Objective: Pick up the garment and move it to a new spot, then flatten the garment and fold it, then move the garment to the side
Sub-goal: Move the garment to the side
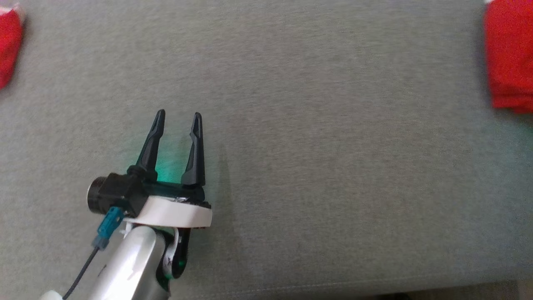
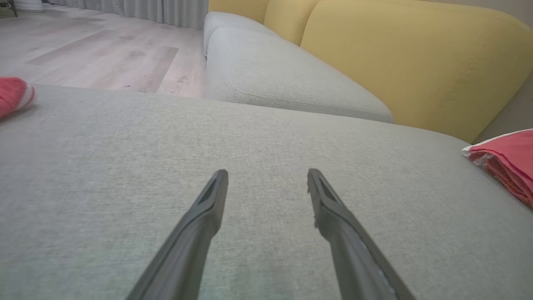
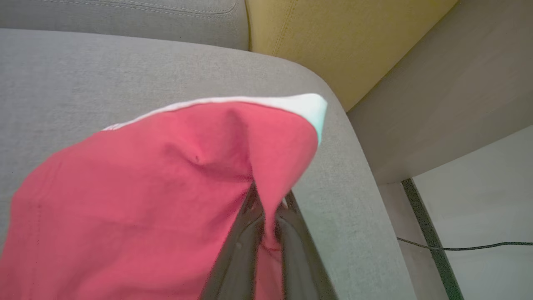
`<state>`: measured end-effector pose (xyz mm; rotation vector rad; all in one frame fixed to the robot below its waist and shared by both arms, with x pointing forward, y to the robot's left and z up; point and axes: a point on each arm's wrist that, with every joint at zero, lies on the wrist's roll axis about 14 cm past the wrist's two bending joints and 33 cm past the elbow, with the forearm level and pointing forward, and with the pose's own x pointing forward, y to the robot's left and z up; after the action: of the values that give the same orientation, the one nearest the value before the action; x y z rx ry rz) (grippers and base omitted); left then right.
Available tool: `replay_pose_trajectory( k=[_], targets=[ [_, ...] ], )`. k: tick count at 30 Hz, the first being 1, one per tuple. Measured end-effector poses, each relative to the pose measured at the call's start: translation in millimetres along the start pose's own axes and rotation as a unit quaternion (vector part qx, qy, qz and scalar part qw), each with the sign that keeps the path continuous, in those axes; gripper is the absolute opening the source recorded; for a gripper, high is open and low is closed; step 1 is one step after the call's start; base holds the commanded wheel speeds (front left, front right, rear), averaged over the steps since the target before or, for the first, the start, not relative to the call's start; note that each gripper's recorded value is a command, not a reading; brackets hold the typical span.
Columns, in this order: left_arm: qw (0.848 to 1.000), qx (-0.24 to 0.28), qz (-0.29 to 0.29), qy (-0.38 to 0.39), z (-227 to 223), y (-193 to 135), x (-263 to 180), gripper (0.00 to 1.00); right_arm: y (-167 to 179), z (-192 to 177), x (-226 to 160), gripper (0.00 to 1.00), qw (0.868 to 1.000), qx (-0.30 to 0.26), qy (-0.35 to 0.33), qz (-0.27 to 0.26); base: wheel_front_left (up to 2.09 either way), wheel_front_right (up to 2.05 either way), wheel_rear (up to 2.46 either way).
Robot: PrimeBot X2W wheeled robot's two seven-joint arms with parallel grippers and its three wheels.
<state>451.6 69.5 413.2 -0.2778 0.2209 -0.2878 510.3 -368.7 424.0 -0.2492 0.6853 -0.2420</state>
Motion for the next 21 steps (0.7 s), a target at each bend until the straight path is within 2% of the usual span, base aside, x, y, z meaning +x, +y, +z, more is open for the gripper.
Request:
replay_pose_trajectory(
  k=[3, 4, 5, 12, 21],
  targets=[
    [1.000, 0.002, 0.019, 0.001, -0.7, 12.6, -4.9, 1.00, -5.9, 5.4, 13.6, 0.00, 1.000, -0.014, 0.005, -0.014, 0.00, 0.00, 0.00],
    [1.000, 0.002, 0.024, 0.001, -0.9, 15.9, -6.2, 1.00, -6.0, 8.9, 18.2, 0.39, 1.000, -0.017, 0.003, -0.018, 0.00, 0.00, 0.00],
    [1.000, 0.002, 0.028, 0.002, -1.8, 18.7, -7.2, 1.00, -4.8, 11.1, 22.4, 1.00, 1.000, -0.018, 0.002, -0.019, 0.00, 0.00, 0.00],
    [0.999, 0.002, 0.042, 0.007, -6.3, 27.5, -10.8, 1.00, 4.7, 28.1, 37.3, 1.00, 0.999, -0.021, -0.042, -0.022, 0.00, 0.00, 0.00],
    [1.000, 0.005, 0.027, -0.003, 2.0, 16.3, -8.5, 1.00, 30.9, 41.9, 21.5, 1.00, 0.995, -0.005, -0.095, 0.009, 0.00, 0.00, 0.00]
  ],
)
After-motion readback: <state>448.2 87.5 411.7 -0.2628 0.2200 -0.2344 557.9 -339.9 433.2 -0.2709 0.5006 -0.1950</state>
